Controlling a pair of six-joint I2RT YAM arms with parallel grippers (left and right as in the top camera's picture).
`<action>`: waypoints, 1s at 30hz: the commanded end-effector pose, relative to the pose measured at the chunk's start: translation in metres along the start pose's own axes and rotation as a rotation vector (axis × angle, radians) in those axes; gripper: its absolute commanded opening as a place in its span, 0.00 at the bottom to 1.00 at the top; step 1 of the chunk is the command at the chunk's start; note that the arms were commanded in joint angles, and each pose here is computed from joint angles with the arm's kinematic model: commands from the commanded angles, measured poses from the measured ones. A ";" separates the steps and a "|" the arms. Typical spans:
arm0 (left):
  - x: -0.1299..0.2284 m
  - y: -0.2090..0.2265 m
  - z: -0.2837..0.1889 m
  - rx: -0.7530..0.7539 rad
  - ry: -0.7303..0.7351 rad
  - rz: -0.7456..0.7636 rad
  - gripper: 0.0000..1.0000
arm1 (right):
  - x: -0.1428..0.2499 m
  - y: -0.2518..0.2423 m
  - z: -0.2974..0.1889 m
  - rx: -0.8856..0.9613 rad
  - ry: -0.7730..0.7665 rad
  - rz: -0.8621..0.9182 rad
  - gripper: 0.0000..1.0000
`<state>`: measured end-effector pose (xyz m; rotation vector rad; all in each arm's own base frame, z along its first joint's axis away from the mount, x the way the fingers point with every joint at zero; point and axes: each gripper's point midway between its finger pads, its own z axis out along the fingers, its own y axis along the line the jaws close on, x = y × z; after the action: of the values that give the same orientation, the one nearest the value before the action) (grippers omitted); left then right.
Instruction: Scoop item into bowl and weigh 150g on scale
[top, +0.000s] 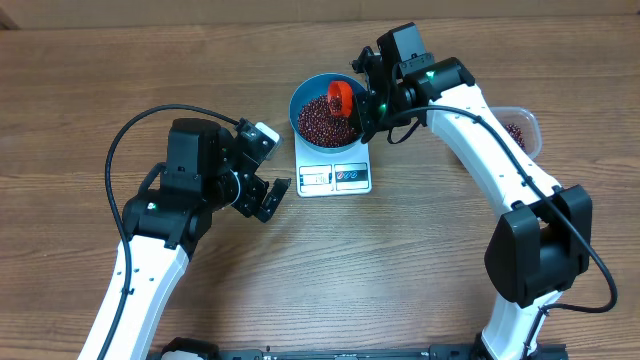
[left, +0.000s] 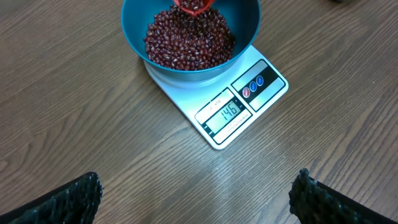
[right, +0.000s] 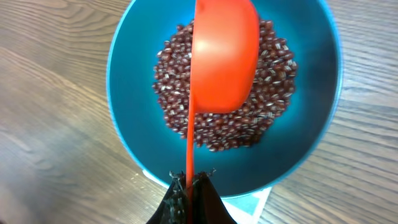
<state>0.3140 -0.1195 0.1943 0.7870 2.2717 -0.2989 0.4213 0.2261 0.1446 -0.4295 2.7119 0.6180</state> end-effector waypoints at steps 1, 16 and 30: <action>-0.004 0.004 -0.001 -0.013 -0.006 -0.010 0.99 | -0.017 0.010 -0.023 0.055 -0.081 -0.094 0.04; -0.004 0.004 -0.001 -0.013 -0.006 -0.010 0.99 | -0.018 0.008 -0.021 0.133 -0.088 -0.167 0.04; -0.004 0.004 -0.001 -0.013 -0.006 -0.010 0.99 | -0.018 0.008 -0.021 0.133 -0.088 -0.167 0.04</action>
<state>0.3140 -0.1195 0.1943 0.7874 2.2715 -0.2987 0.4239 0.2265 0.1392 -0.5713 2.6684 0.4008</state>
